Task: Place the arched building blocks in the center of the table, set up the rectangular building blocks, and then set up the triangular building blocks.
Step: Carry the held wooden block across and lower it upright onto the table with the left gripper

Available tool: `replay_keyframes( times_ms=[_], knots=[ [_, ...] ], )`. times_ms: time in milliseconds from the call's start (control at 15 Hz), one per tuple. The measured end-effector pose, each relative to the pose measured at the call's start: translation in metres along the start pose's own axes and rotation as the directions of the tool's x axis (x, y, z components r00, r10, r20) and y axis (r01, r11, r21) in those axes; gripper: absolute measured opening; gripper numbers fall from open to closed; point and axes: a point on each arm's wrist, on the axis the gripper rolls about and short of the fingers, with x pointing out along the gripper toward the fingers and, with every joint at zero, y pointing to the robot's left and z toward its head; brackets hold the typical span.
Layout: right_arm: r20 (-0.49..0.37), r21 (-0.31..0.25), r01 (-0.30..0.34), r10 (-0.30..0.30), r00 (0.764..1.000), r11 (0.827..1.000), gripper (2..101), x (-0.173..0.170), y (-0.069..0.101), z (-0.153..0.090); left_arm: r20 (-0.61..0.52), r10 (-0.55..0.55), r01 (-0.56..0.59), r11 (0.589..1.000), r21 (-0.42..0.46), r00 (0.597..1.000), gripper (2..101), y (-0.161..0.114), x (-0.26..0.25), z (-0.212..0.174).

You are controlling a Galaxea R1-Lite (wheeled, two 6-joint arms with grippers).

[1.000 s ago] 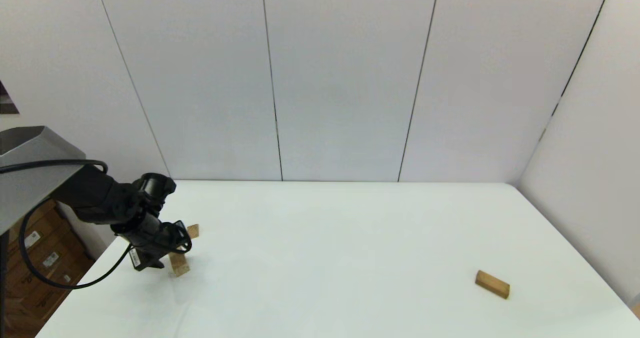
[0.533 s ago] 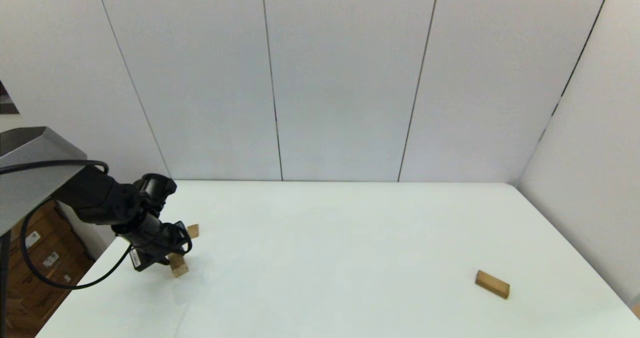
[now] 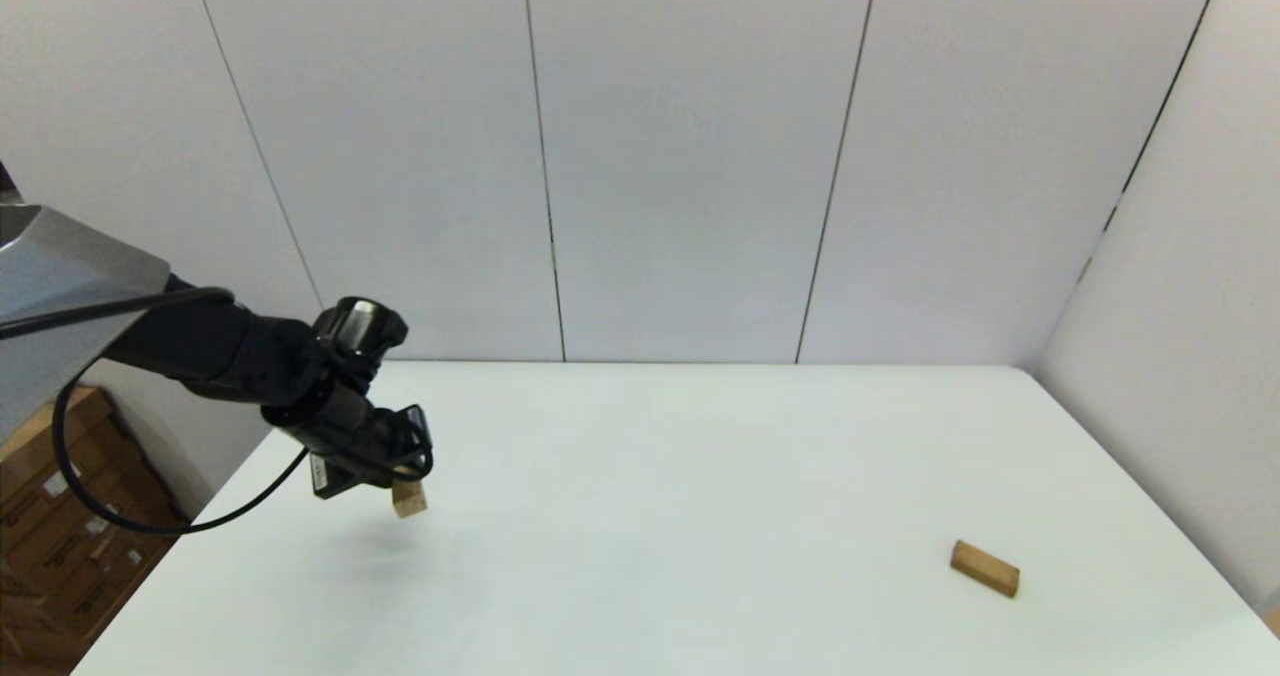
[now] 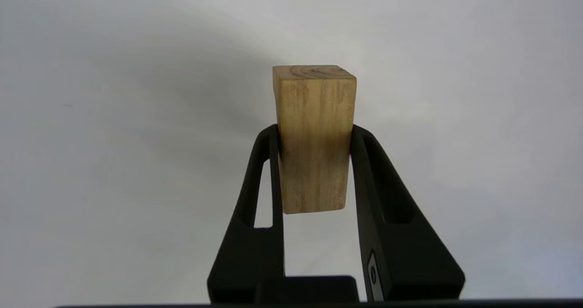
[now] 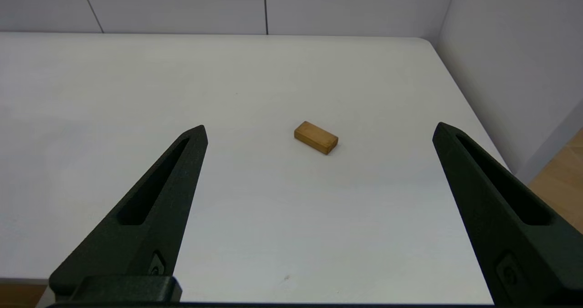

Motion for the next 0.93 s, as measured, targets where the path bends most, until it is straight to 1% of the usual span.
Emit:
replay_keyframes(
  times_ms=[133,200,267,333,400,467,533,667,733,800,933],
  knots=[
    [0.000,0.000,0.000,0.000,1.000,1.000,98.0,0.000,0.000,0.000,-0.017,-0.045,0.047,0.987,0.152,0.999,26.0,-0.040,-0.022,-0.015],
    [0.000,0.000,0.000,0.000,1.000,1.000,98.0,0.000,0.000,0.000,-0.027,-0.070,0.074,0.966,0.246,0.997,26.0,-0.061,-0.033,-0.023],
    [0.000,0.000,-0.001,0.001,1.000,1.000,98.0,0.000,0.000,0.000,-0.039,-0.092,0.100,0.936,0.338,0.995,26.0,-0.078,-0.041,-0.031],
    [0.000,0.000,0.000,0.000,1.000,1.000,98.0,0.000,0.000,0.000,-0.055,-0.115,0.128,0.894,0.428,0.992,26.0,-0.092,-0.046,-0.038],
    [0.000,0.000,0.000,0.000,1.000,1.000,98.0,0.000,0.000,0.000,-0.084,-0.143,0.165,0.840,0.517,0.986,26.0,-0.103,-0.051,-0.044],
    [0.000,0.000,0.000,0.000,1.000,1.000,98.0,0.000,0.000,0.000,-0.126,-0.167,0.209,0.786,0.582,0.978,26.0,-0.110,-0.053,-0.049],
    [0.000,0.000,0.000,0.000,1.000,1.000,98.0,0.000,0.000,0.000,-0.174,-0.186,0.255,0.722,0.643,0.967,26.0,-0.115,-0.054,-0.053],
    [0.000,0.000,0.000,0.000,1.000,1.000,98.0,0.000,0.000,0.000,-0.259,-0.208,0.332,0.574,0.748,0.943,26.0,-0.119,-0.051,-0.058],
    [-0.001,0.000,0.000,0.000,1.000,1.000,98.0,0.000,0.000,0.000,-0.288,-0.212,0.356,0.493,0.793,0.934,26.0,-0.122,-0.048,-0.060],
    [-0.001,0.000,0.000,0.000,1.000,1.000,98.0,0.000,0.000,0.000,-0.305,-0.210,0.368,0.424,0.828,0.929,26.0,-0.125,-0.043,-0.064],
    [-0.001,0.000,0.000,0.000,1.000,1.000,98.0,0.000,0.000,0.000,-0.336,-0.192,0.379,0.264,0.887,0.922,26.0,-0.134,-0.031,-0.074]
  ],
)
